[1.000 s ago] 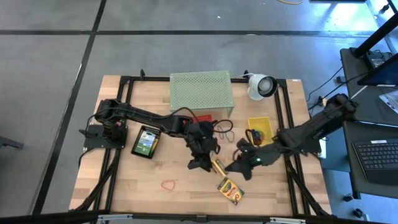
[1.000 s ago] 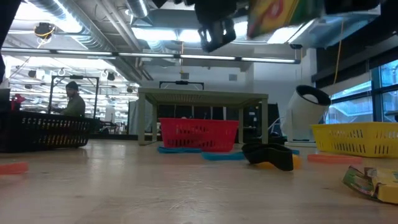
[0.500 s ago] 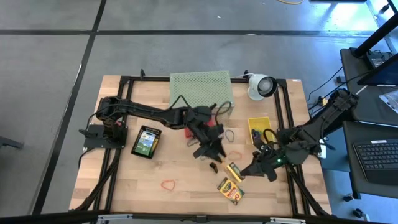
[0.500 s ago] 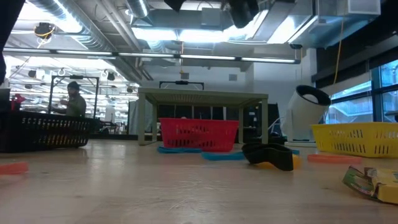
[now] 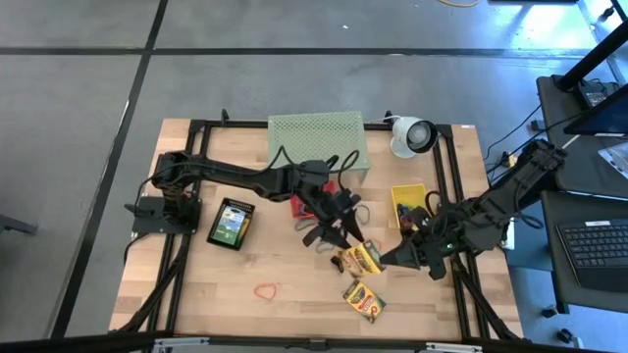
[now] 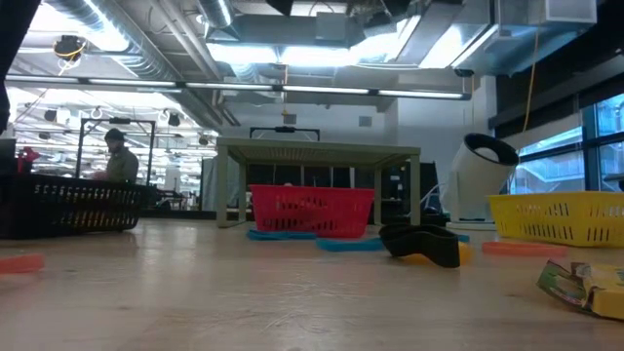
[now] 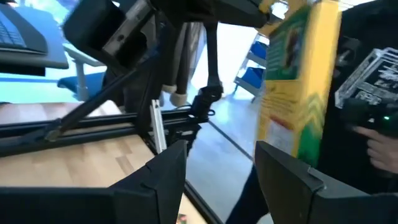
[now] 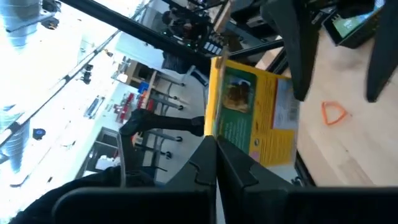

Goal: Pick & Place Office Desk Supplies
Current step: Put the yellow crayon box into the black bin

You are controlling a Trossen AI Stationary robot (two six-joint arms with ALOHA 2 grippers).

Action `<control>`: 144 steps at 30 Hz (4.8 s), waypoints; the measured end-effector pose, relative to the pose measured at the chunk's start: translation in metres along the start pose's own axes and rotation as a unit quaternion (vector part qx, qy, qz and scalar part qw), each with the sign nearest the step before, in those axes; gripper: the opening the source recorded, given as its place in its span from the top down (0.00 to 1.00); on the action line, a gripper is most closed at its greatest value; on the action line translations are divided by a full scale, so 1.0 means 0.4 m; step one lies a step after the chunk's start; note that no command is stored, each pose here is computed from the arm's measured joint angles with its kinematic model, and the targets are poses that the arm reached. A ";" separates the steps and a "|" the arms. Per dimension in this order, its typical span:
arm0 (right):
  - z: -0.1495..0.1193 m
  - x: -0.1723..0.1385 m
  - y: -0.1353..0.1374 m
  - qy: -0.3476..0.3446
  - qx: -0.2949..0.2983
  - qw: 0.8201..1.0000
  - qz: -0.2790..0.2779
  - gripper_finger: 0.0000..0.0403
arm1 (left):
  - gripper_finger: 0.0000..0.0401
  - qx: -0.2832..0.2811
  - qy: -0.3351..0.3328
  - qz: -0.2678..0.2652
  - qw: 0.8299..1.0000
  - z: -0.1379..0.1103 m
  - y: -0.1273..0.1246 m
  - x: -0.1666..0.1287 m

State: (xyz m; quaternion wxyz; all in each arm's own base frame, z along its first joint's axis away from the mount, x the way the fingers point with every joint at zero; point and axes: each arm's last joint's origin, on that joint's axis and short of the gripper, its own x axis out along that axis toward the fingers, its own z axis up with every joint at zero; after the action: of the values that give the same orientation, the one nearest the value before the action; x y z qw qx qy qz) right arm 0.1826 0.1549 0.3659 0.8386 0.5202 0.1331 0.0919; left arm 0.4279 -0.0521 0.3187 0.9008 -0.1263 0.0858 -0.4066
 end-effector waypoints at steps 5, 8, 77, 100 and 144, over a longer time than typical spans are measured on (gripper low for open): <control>0.000 -0.001 0.004 0.013 0.009 1.000 0.006 1.00 | 0.53 -0.027 0.005 -0.020 0.999 0.001 0.002 -0.005; -0.002 -0.002 0.008 0.024 0.017 0.999 0.016 1.00 | 0.53 -0.048 0.010 -0.034 0.998 0.002 0.007 -0.012; 0.136 -0.012 -0.010 -0.159 -0.068 0.985 -0.027 0.51 | 0.96 -0.244 0.008 0.152 0.958 0.074 -0.162 -0.067; 0.149 -0.025 -0.014 -0.145 -0.083 0.986 -0.028 0.49 | 0.96 -0.459 0.073 0.543 0.699 -0.305 -0.405 -0.359; 0.151 -0.031 -0.009 -0.138 -0.091 0.986 -0.016 0.49 | 0.82 -0.581 0.055 0.582 0.566 -0.513 -0.421 -0.444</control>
State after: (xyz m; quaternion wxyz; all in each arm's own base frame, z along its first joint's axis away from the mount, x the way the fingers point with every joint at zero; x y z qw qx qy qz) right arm 0.1903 0.0986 0.3897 0.8940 0.4474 0.0159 0.0176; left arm 0.1391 -0.0581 0.1824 0.6682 -0.5225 0.4082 0.3373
